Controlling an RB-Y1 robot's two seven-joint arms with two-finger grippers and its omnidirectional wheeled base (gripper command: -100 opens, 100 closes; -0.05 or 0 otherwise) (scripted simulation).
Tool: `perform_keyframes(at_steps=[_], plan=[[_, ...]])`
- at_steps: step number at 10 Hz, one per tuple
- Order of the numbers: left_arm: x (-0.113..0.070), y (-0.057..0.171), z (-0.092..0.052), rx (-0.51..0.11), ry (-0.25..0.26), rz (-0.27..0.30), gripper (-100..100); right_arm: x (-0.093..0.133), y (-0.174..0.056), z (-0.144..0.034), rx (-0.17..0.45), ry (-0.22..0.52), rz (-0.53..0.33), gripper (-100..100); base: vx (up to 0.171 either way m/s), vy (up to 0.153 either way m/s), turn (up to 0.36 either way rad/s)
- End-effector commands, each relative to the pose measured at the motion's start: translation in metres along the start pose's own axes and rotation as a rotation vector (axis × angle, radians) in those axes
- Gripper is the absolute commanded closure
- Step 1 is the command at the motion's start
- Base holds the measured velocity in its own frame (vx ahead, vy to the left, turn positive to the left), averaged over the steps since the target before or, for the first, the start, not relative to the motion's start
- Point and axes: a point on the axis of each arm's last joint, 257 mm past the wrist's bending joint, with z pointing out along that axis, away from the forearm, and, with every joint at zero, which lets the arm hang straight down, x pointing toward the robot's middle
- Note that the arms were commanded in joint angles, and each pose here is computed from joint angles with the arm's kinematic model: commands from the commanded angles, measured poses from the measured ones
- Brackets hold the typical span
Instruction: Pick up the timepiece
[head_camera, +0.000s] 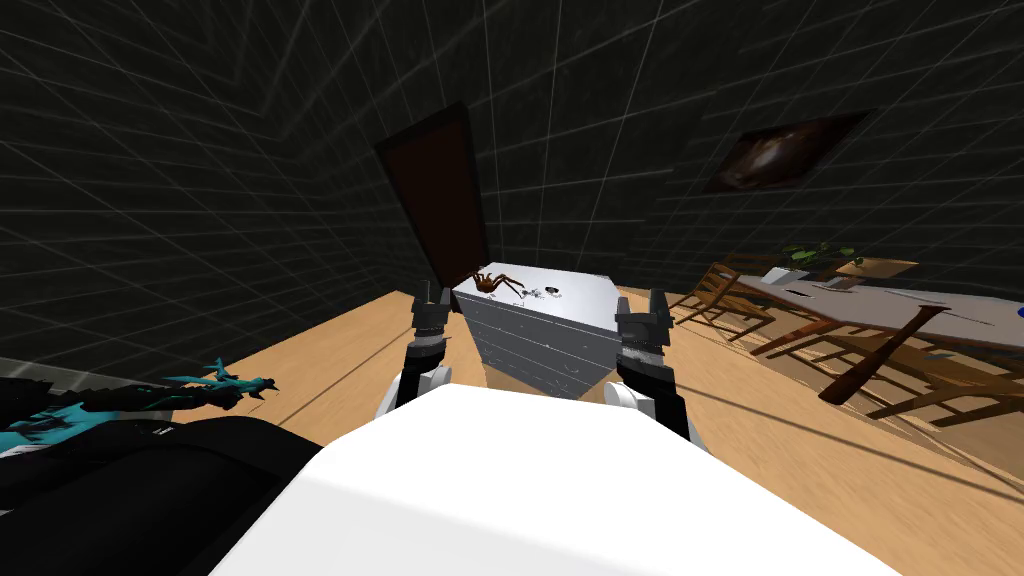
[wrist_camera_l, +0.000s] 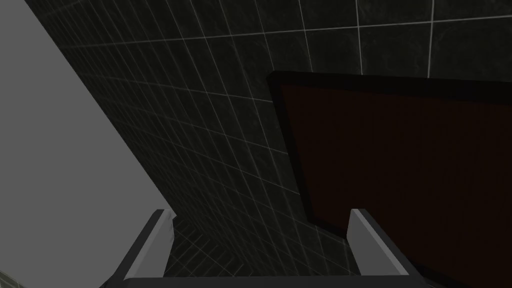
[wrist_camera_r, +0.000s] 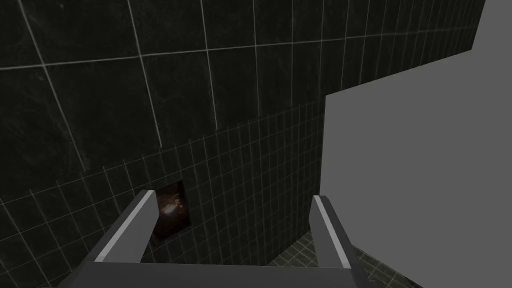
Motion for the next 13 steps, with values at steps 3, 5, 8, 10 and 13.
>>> perform_keyframes(at_steps=[3,5,8,10,13], plan=[[0.0,0.0,0.0,0.0,0.0,0.0,0,0.011,-0.018,-0.01,0.031,0.091,-0.054,-100,-0.02,0.044,0.084],[0.0,0.0,0.0,0.0,0.0,0.0,0,0.017,-0.036,-0.022,0.062,0.156,-0.097,-100,-0.049,0.097,0.123],[0.0,0.0,0.0,0.0,0.0,0.0,0,0.021,-0.059,-0.04,0.101,0.235,-0.151,-100,-0.071,0.113,0.125],[0.0,0.0,0.0,0.0,0.0,0.0,0,0.024,-0.078,-0.061,0.132,0.309,-0.202,-100,-0.057,0.122,0.173],[0.0,0.0,0.0,0.0,0.0,0.0,0,0.022,-0.104,-0.089,0.18,0.408,-0.267,-100,-0.062,0.118,0.128]])
